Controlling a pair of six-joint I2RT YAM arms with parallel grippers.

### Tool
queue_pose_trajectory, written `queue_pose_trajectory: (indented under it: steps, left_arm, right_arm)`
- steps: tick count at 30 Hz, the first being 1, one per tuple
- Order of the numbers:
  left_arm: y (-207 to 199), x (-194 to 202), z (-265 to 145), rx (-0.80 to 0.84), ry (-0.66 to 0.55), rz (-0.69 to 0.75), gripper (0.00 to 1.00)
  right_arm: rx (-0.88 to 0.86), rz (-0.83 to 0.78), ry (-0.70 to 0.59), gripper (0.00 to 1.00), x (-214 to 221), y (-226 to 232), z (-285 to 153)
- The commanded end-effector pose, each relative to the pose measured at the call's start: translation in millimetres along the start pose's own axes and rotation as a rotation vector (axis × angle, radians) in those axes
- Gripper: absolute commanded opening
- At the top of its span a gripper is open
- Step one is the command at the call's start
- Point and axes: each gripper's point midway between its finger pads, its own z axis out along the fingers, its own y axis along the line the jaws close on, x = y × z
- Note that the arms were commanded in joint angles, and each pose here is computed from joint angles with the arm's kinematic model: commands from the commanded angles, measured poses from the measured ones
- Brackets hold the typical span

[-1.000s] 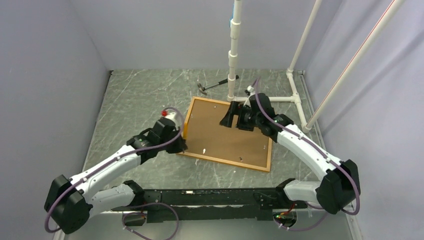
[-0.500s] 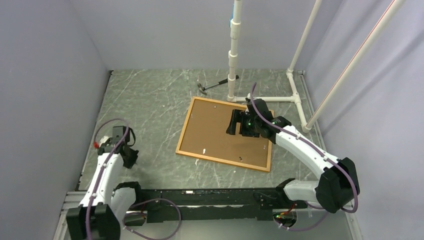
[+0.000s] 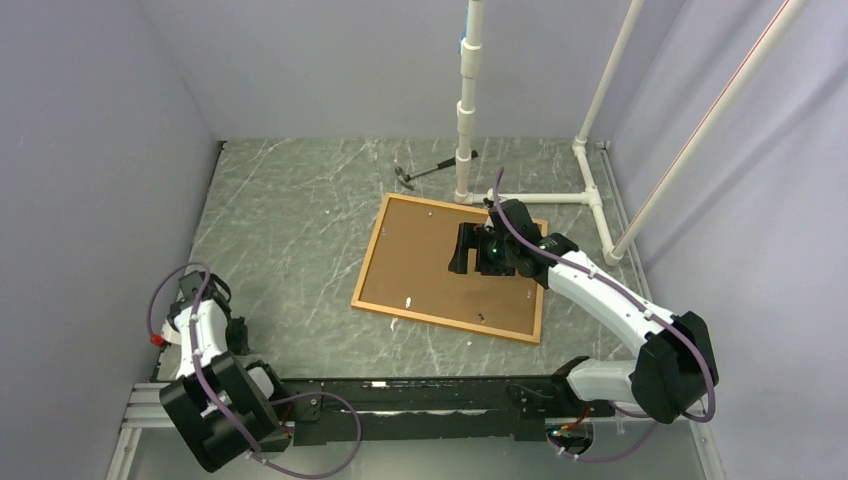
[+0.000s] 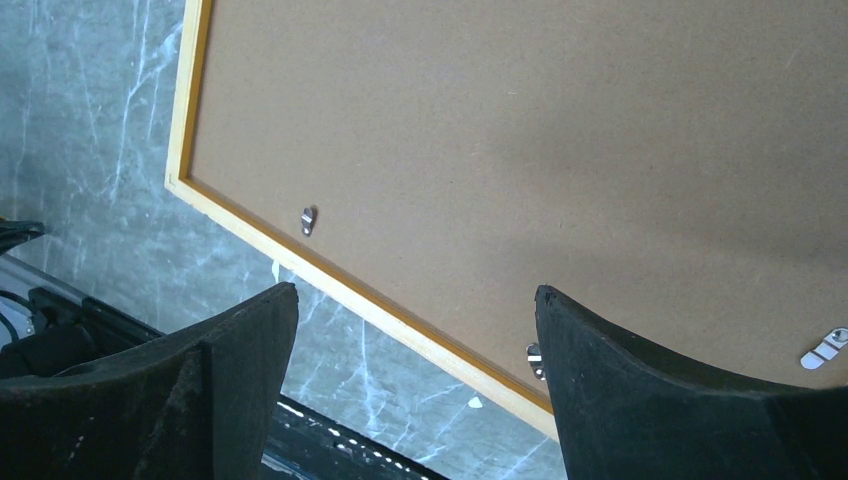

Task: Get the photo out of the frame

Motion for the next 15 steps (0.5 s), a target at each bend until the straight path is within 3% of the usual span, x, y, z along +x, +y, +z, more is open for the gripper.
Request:
queue_pose_trajectory:
  steps: [1,15]
  left_arm:
    - [0.5,-11.9,8.2,-0.012,-0.026,-0.026,0.00]
    - [-0.2,-15.6,18.7,-0.009,-0.036,-0.024,0.21]
  right_arm:
    - [-0.003,-0.033,-0.014,0.88,-5.2,2.0,2.6]
    - [0.010,-0.063,0.008,0.88,-2.6,2.7,17.0]
